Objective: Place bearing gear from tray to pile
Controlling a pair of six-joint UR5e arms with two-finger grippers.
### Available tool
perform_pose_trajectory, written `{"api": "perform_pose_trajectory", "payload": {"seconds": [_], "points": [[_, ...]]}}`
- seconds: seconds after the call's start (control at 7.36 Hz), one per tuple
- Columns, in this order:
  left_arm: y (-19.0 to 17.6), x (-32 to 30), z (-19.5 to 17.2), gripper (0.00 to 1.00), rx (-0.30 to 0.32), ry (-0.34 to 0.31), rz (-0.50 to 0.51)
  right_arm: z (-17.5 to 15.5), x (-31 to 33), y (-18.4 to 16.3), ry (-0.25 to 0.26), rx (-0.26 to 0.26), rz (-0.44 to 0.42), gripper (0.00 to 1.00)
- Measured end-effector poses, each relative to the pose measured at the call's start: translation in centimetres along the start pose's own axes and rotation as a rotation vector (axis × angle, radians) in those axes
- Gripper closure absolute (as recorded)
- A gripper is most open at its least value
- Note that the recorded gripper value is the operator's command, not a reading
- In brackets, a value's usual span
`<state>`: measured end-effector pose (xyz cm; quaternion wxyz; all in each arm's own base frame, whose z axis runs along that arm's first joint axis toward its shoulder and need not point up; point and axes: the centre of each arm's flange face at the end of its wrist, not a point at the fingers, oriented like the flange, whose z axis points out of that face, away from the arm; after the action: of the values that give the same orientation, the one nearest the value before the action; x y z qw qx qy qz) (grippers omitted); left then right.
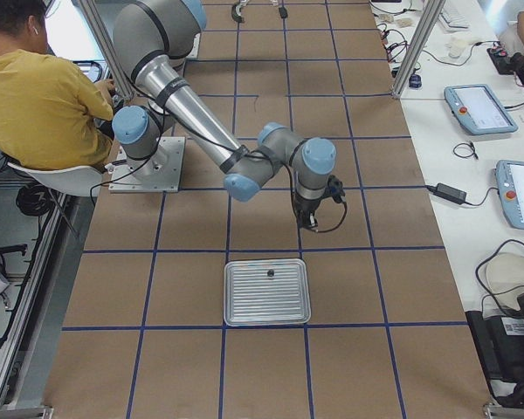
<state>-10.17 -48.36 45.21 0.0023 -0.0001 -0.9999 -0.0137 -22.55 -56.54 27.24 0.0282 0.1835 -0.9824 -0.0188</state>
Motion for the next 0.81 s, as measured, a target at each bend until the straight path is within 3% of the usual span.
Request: {"api": "perform_pose_trajectory", "payload": {"seconds": [0.27,0.54,0.81], "points": [[0.0,0.0,0.0,0.0,0.0,0.001,-0.001,0.3,-14.7,-6.1,-0.027,0.018,-0.079,1.0],[-0.1,-0.1,0.1,0.0,-0.001,0.003,-0.003,0.4,-32.7,-10.5,-0.02,0.05,-0.01,1.0],[-0.2,-0.2,0.1,0.0,0.001,0.003,-0.005,0.3,-50.2,-11.2,-0.023,0.145,0.014,1.0]]}}
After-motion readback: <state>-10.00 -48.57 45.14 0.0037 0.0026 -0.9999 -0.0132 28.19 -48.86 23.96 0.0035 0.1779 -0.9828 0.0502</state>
